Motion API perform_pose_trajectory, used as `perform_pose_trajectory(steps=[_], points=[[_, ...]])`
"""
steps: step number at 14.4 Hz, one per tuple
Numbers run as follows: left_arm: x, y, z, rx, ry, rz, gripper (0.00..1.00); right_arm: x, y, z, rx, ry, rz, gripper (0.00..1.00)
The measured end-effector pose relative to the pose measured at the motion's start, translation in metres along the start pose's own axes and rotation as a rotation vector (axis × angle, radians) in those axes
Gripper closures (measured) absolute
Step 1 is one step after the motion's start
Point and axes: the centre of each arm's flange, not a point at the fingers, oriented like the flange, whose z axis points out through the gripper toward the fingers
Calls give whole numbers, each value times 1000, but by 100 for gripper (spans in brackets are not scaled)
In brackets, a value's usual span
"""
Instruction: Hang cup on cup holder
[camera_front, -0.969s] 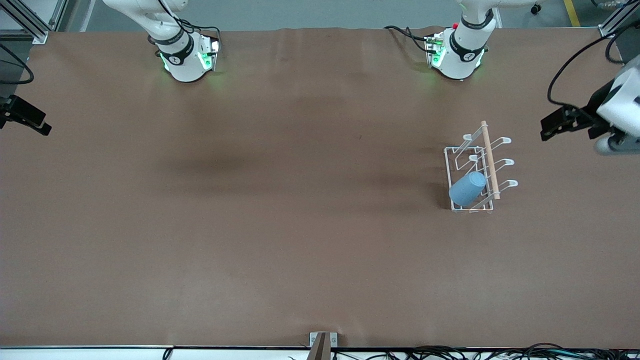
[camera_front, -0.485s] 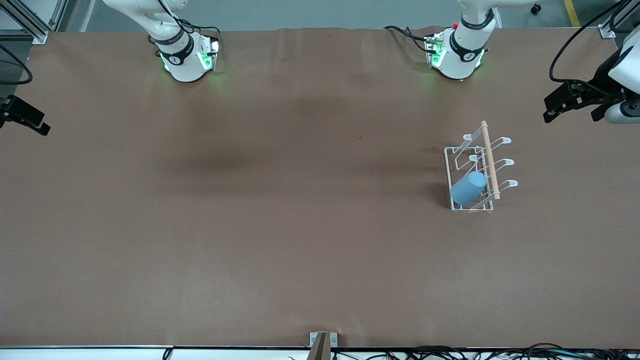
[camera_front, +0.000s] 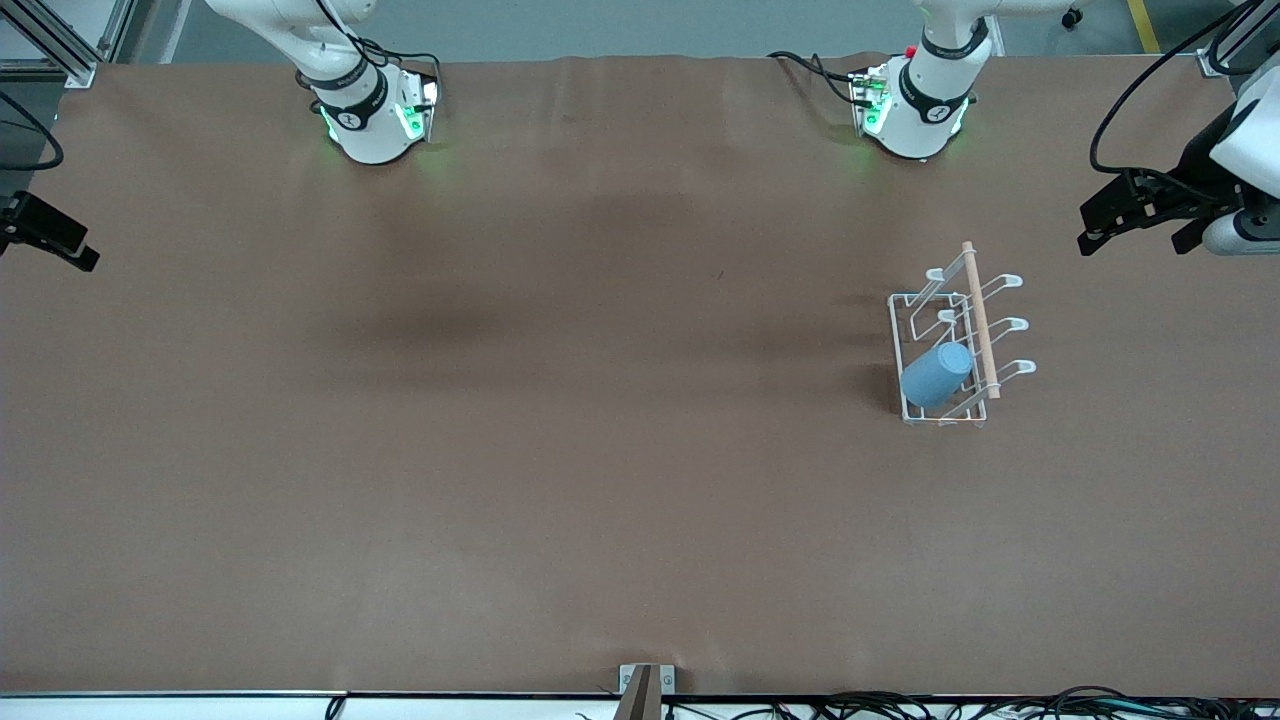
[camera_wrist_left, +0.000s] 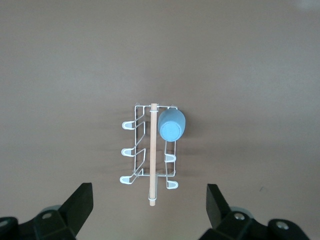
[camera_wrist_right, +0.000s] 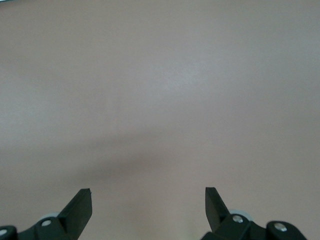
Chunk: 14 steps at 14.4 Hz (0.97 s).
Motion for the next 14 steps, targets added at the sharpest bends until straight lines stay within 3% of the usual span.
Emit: perform_pose_trajectory(steps=[14], points=[[3, -7, 5, 0, -9, -17, 0, 0, 1, 0, 0, 0, 2, 0]])
